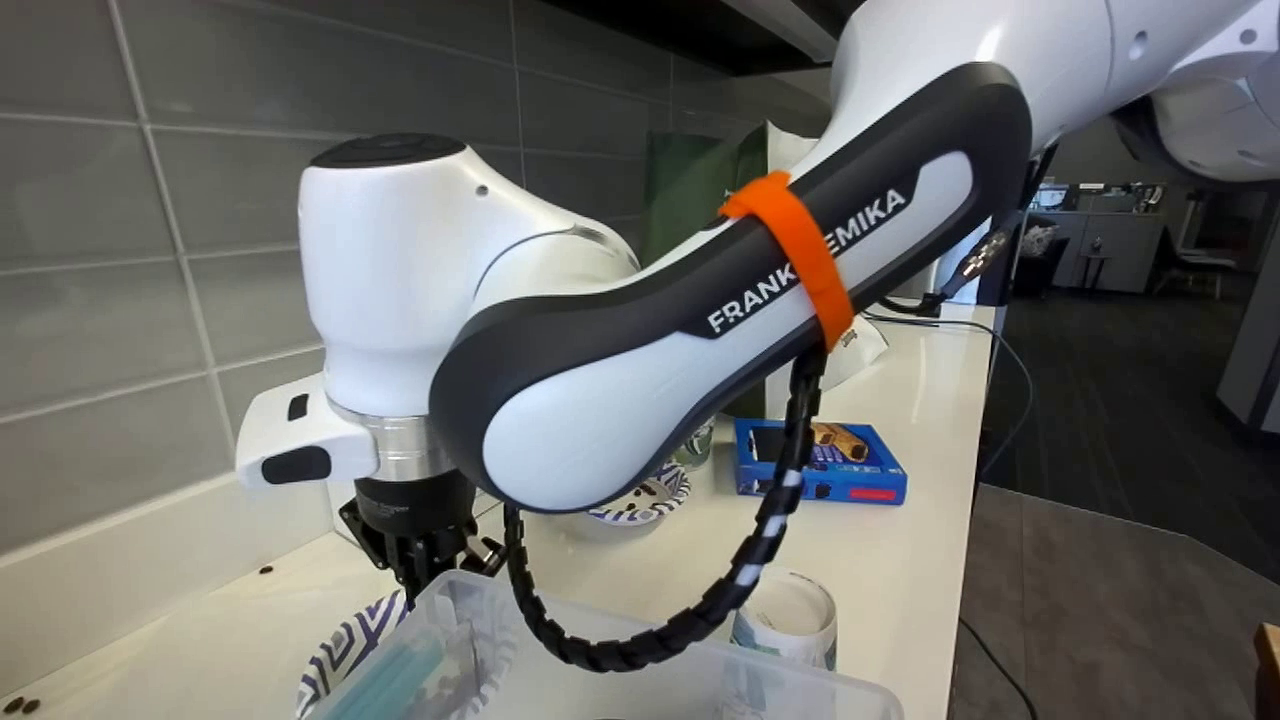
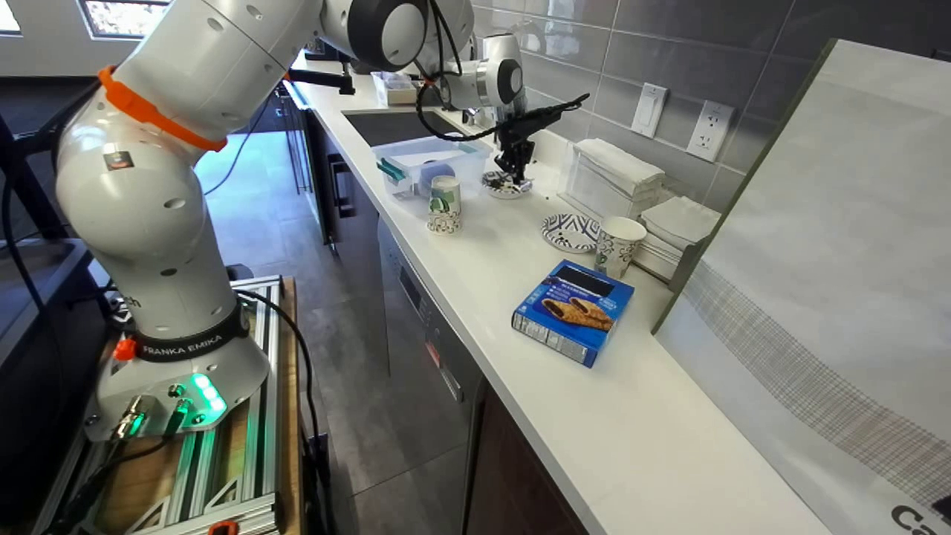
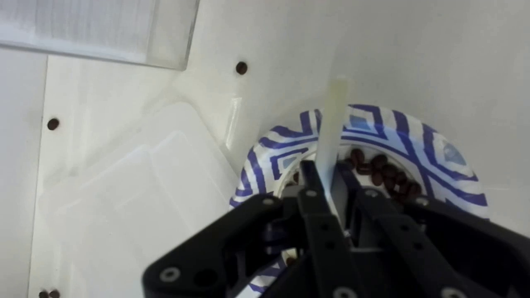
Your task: Use the white spoon to place some of the contents from the bowl on the left into the bowl on the right.
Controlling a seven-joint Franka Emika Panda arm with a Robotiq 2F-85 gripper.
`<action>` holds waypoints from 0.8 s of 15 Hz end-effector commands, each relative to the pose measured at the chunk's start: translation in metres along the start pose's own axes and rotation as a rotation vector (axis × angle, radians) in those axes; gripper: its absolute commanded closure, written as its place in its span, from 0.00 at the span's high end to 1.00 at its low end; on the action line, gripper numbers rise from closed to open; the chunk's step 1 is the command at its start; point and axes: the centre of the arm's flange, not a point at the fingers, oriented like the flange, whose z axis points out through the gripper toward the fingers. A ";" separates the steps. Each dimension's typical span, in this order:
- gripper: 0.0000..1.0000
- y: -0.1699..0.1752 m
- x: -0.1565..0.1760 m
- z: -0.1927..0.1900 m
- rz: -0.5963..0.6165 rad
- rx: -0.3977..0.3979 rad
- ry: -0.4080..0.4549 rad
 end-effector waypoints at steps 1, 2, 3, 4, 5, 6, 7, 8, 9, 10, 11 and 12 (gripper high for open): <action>0.03 -0.018 -0.019 0.002 0.006 -0.014 0.092; 0.03 -0.020 -0.024 0.003 0.014 -0.021 0.108; 0.03 -0.022 -0.028 0.005 0.025 -0.024 0.136; 0.03 -0.023 -0.032 0.008 0.034 -0.024 0.158; 0.03 -0.025 -0.035 0.012 0.040 -0.026 0.189; 0.03 -0.027 -0.037 0.015 0.045 -0.026 0.212; 0.03 -0.029 -0.039 0.018 0.050 -0.025 0.235; 0.03 -0.029 -0.041 0.019 0.052 -0.027 0.251; 0.03 -0.030 -0.041 0.020 0.052 -0.027 0.267; 0.03 -0.031 -0.041 0.020 0.050 -0.023 0.283; 0.03 -0.032 -0.041 0.020 0.047 -0.019 0.297; 0.03 -0.033 -0.041 0.019 0.042 -0.013 0.311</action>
